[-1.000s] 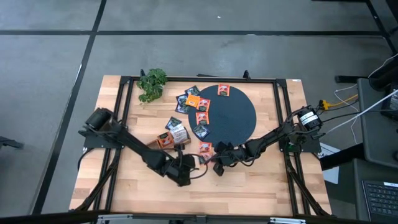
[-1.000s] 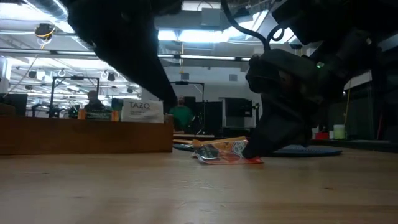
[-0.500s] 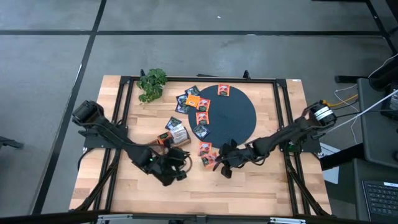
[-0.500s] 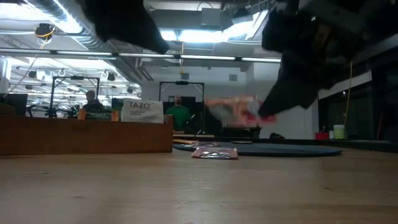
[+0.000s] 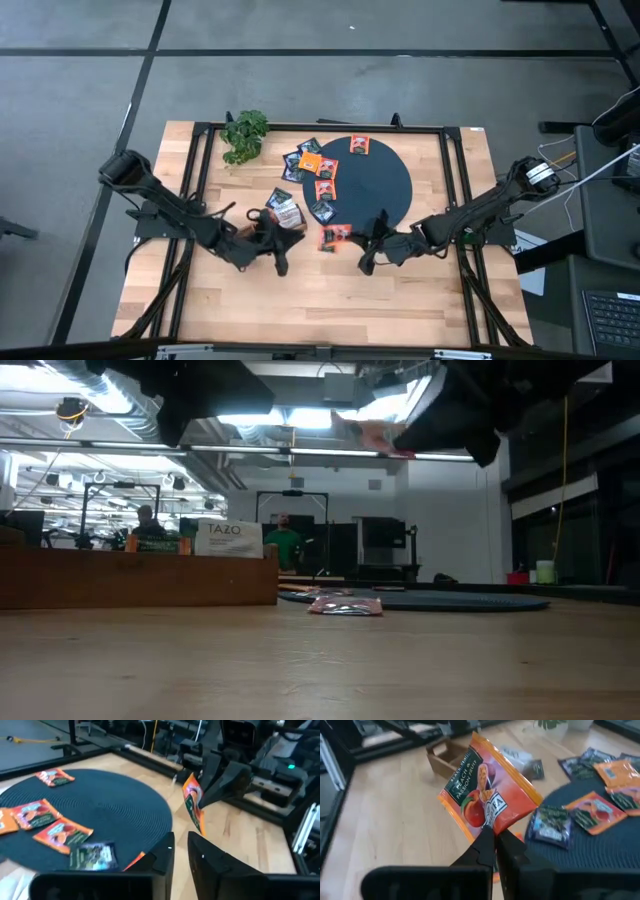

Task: Pick & Place Tea
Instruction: Put the orange tea bag into the middle section of the wooden organizer

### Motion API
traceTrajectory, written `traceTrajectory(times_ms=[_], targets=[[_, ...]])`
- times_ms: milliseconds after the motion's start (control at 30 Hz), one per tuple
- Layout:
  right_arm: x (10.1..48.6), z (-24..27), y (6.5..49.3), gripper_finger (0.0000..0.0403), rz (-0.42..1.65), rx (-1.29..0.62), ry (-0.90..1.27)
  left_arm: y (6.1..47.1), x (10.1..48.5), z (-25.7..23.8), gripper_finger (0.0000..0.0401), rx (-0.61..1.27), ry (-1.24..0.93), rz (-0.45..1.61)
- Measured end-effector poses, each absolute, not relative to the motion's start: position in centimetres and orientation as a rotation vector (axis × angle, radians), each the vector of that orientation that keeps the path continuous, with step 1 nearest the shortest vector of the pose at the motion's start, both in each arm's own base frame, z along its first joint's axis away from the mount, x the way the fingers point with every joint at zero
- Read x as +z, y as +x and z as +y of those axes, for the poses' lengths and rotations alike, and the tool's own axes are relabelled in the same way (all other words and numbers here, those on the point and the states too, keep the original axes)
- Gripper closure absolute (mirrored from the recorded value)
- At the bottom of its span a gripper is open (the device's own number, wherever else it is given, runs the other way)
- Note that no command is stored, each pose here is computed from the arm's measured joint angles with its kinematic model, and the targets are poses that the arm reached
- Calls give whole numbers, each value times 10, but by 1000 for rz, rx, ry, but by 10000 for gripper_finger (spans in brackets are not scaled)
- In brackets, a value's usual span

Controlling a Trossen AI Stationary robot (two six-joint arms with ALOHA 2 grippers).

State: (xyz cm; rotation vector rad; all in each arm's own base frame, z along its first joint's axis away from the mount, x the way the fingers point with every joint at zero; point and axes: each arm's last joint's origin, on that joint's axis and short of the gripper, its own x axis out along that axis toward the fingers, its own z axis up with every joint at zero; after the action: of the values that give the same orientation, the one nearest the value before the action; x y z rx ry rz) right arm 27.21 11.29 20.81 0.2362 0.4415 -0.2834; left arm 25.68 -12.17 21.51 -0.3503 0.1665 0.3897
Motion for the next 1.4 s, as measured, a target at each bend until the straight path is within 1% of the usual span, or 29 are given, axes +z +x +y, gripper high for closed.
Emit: traceTrajectory(times_ms=[167,367,533,767,1167,1267,1400], targets=[[216,113,277,392,369,-260,228,262,218,-115,319,352,-380,147],[223,108,283,392,306,-247,157,271,225,-102,291,281,-447,113],[223,104,285,392,308,-259,134,278,231,-93,281,189,-498,79],[223,103,285,392,303,-256,117,282,231,-83,280,175,-508,81],[229,103,288,392,250,-244,97,284,231,-76,284,172,-511,85],[229,102,288,392,250,-247,97,284,231,-76,303,161,-509,89],[229,100,289,392,249,-254,98,284,231,-77,349,136,-503,97]])
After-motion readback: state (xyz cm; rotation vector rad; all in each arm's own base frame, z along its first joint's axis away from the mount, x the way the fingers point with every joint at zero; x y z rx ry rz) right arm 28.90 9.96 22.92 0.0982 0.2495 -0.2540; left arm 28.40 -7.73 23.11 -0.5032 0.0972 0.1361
